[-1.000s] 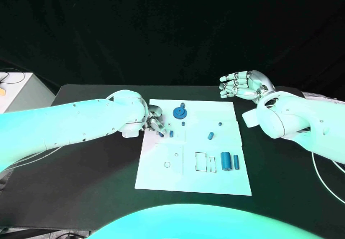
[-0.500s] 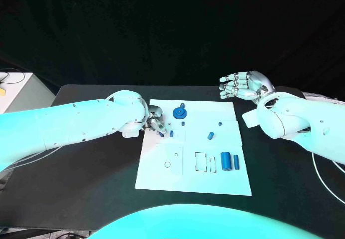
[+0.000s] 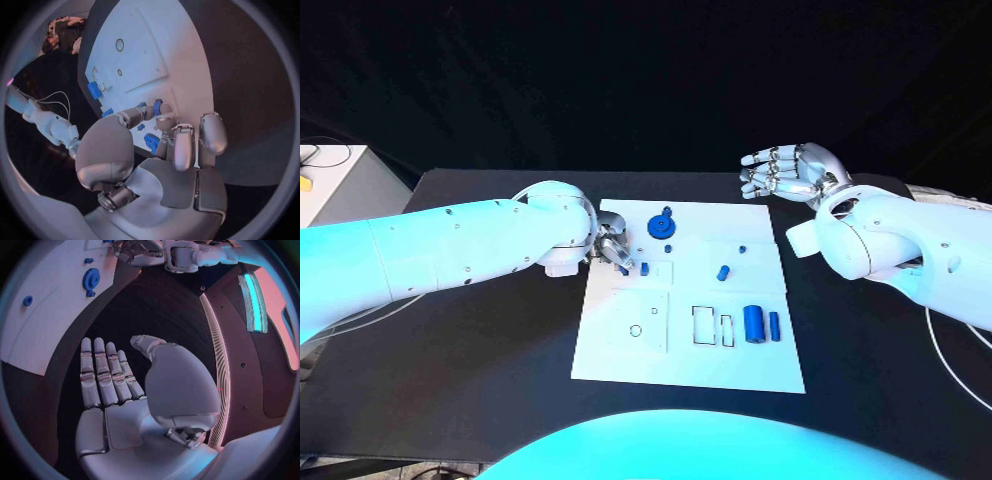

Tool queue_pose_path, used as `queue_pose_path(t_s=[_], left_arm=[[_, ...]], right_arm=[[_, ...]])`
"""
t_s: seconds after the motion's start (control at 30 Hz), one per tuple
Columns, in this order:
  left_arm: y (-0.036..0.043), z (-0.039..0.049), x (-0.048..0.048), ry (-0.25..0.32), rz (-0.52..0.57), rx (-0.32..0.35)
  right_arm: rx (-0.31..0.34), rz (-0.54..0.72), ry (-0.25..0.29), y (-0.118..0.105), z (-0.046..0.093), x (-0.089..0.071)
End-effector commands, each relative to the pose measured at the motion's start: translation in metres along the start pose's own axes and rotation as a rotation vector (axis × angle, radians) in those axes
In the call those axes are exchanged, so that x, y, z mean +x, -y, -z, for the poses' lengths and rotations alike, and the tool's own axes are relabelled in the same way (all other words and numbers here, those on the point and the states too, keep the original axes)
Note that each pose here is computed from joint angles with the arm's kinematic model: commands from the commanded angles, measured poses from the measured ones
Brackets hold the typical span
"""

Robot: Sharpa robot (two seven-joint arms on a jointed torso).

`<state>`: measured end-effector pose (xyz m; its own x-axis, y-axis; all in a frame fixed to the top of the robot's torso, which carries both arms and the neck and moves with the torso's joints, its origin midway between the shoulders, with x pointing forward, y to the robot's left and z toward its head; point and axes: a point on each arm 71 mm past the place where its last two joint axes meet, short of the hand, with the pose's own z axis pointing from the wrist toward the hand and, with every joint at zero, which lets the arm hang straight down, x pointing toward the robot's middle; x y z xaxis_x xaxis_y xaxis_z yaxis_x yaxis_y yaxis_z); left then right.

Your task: Assemble the parts on the task board

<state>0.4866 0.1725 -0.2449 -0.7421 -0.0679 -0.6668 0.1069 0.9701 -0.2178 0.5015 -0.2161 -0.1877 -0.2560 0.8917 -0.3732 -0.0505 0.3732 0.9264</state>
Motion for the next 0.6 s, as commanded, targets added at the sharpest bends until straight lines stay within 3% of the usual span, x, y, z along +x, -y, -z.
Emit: queue_pose_path(t_s=[0.03, 0.6], left_arm=[[-0.0025, -0.0055, 0.0255, -0.117, -0.036, -0.013], [-0.0057, -0.0023, 0.0256, -0.113, -0.045, -0.016]], right_arm=[[-0.01, 0.004, -0.012, -0.0005, -0.0001, 0.0011], [-0.007, 0.003, -0.012, 0.001, 0.0001, 0.0017]])
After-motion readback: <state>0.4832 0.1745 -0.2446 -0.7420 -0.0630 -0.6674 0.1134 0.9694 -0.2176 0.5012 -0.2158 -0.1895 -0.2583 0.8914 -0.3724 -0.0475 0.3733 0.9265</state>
